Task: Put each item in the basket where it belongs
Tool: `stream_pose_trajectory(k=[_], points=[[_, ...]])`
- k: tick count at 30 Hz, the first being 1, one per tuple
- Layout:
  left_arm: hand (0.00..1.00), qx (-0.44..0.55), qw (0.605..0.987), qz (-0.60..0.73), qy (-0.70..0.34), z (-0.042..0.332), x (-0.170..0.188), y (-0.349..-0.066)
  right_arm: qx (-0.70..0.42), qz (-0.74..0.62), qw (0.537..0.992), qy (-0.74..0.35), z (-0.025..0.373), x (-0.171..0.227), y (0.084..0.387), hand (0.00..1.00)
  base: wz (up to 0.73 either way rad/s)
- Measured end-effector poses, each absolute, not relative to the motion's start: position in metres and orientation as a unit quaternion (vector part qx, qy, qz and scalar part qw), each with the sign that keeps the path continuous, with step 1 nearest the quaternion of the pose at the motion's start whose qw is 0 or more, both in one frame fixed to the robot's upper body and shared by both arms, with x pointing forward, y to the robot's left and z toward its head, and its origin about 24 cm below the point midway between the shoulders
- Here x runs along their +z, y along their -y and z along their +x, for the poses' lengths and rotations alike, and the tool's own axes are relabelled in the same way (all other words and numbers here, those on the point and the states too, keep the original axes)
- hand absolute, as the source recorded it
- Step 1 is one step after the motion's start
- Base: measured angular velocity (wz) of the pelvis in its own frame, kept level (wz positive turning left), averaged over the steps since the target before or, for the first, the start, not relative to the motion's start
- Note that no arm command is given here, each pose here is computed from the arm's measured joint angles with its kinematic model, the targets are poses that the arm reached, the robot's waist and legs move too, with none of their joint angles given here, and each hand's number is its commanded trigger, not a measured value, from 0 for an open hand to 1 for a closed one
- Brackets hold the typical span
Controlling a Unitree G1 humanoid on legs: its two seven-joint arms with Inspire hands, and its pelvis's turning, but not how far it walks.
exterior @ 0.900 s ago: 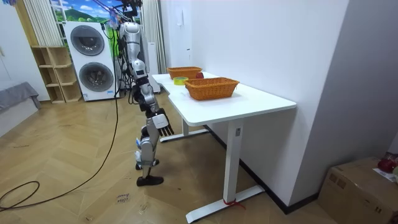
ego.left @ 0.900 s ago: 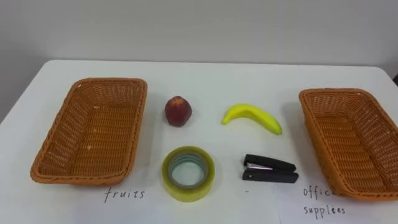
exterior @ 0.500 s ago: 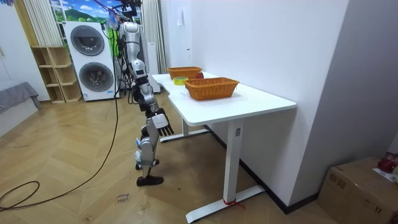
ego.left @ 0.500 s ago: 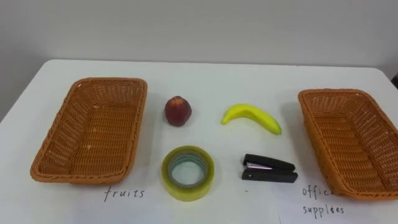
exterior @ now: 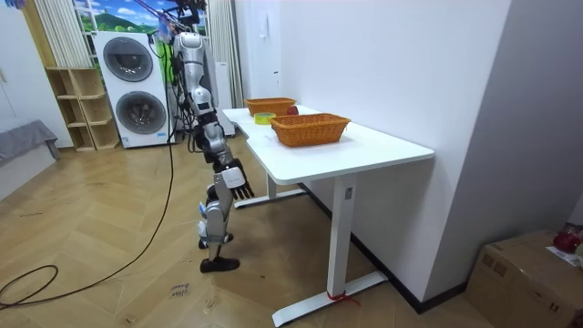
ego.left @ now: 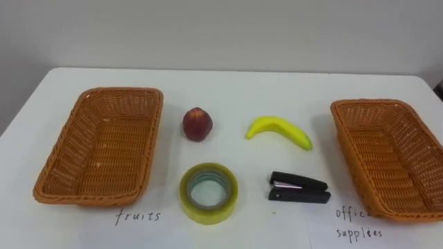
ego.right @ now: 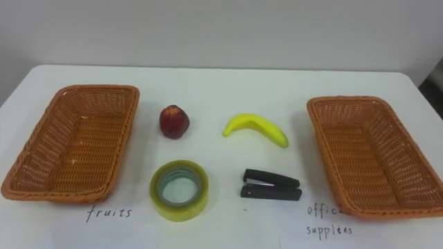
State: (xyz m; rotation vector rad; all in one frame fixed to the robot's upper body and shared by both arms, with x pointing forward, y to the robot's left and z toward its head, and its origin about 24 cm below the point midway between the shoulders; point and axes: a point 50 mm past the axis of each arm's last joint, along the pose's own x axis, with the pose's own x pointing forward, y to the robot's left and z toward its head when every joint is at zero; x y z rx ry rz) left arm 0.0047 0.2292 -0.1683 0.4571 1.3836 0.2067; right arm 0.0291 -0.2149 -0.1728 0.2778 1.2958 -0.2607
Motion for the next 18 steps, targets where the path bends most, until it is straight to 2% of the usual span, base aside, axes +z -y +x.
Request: stream_pose_trajectory(k=[5, 18], points=[[0.00, 0.110, 0.737, 0.205, -0.634, 0.001, -0.168, -0.232, -0.192, 0.160, 0.765, -0.594, 0.017, -0.172, 0.222, 0.00, 0.00], [0.00, 0.189, 0.760, 0.200, -0.589, 0.011, -0.160, -0.251, -0.416, 0.282, 0.700, -0.507, -0.005, -0.165, 0.252, 0.00, -0.09]])
